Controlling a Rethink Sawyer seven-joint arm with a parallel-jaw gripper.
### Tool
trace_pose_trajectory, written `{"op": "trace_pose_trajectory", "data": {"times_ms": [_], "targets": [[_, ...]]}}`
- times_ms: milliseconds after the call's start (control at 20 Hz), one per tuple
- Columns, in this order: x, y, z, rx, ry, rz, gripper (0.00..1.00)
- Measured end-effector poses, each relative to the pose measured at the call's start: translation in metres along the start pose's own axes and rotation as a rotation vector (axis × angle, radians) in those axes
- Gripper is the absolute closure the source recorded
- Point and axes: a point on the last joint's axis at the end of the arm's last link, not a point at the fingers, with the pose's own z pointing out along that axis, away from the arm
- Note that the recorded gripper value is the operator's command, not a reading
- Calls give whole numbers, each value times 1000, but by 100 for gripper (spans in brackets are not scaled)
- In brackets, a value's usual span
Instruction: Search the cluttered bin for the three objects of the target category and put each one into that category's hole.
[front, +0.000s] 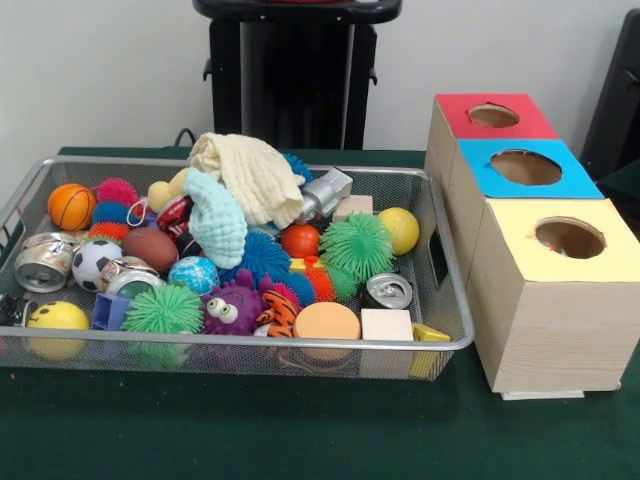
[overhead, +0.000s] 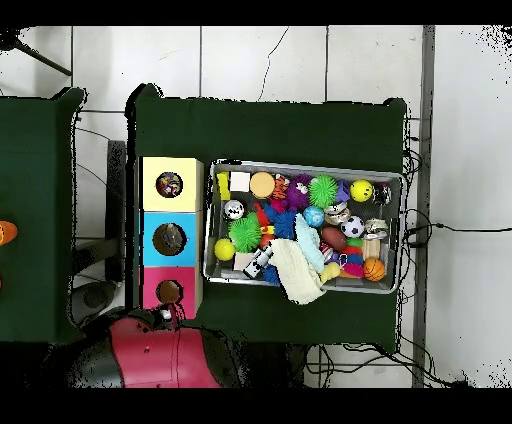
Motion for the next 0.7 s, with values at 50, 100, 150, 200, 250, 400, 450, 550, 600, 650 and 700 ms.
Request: {"op": "trace_pose_trajectory", "data": {"times_ms": [50, 100, 150, 200, 250, 400, 450, 550, 600, 650, 700], "targets": [[-1, -1, 3, -1, 0, 4, 0], [-2, -2, 6, -1, 0, 7, 0], [-3, -5, 10, -2, -2, 13, 0], [-4, -6, 12, -2, -3, 16, 0], [-5, -8, 14, -1, -4, 19, 0], [-8, -19, 22, 1, -8, 40, 0], [-9, -23, 25, 1, -8, 48, 0], [-11, -32, 30, 1, -7, 65, 0], [-11, -37, 32, 1, -4, 75, 0], [-12, -43, 35, 0, -1, 87, 0], [-12, -48, 37, 0, 2, 96, 0]]}}
